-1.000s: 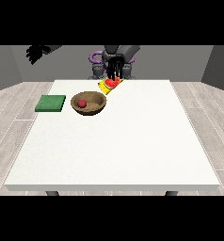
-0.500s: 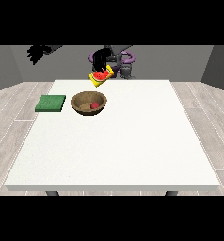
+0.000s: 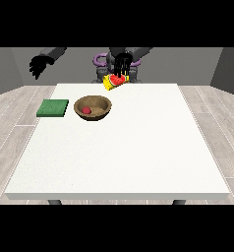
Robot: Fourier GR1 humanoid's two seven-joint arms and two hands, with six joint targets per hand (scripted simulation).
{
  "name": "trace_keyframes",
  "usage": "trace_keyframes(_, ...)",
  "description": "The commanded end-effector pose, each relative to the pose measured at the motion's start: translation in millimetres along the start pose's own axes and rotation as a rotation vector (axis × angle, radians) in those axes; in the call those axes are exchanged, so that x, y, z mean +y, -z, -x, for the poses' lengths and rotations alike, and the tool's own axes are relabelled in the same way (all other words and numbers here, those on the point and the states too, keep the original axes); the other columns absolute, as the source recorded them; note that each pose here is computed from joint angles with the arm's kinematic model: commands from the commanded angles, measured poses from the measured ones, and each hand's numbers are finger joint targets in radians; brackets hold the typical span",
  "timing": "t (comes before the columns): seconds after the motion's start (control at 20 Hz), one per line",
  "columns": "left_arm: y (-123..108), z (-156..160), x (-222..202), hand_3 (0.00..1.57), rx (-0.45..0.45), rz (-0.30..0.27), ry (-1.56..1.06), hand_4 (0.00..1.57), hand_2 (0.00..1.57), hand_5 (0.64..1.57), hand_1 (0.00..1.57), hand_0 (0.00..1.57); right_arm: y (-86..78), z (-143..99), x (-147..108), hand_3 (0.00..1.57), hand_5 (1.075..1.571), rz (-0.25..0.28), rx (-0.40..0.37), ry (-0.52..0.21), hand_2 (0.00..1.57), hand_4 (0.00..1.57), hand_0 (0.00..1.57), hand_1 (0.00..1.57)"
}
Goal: Pick the cup and pour the ball into the bowl, then pick the bowl and place it on the pad
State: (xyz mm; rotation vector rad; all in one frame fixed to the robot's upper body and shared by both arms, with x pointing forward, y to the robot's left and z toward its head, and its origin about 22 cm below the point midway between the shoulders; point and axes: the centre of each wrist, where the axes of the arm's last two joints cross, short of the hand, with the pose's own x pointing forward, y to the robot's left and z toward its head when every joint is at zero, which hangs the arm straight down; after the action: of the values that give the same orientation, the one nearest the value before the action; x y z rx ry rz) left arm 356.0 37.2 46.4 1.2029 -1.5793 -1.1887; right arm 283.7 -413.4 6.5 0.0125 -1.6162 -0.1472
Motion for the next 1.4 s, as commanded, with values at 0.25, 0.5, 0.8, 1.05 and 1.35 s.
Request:
trace_keyframes(0.25,9.8,12.5,86.3,0.00,0.131,-0.276,-0.953,0.70,0.00,1.556,0.00,0.00,17.5,-2.9,21.1,0.00,1.569,0.012,-0.031,0.056,0.00,0.70,0.00,0.00)
trace_keyframes(0.5,11.1,36.9,137.8,0.00,-0.005,-0.222,-1.328,0.00,0.00,1.454,0.00,0.00,15.1,2.3,22.6,0.00,1.571,0.102,-0.064,0.083,0.00,0.62,0.00,0.00)
trace_keyframes(0.8,15.2,146.7,185.8,0.00,-0.161,-0.145,-1.439,0.26,0.00,1.491,0.00,0.00,2.4,11.1,11.0,0.00,1.570,0.205,-0.083,0.117,0.00,0.00,0.00,0.00)
trace_keyframes(1.05,10.7,234.1,206.0,0.00,-0.145,-0.161,-1.461,0.35,0.00,1.504,0.00,0.00,20.9,6.8,39.3,0.00,1.569,0.189,-0.105,0.159,0.00,0.00,0.00,0.00)
trace_keyframes(1.35,-6.7,276.5,226.3,0.00,-0.149,-0.177,-1.425,0.28,0.00,1.508,0.00,0.00,32.9,30.6,51.2,0.00,1.568,0.152,-0.103,0.159,0.00,0.00,0.00,0.00)
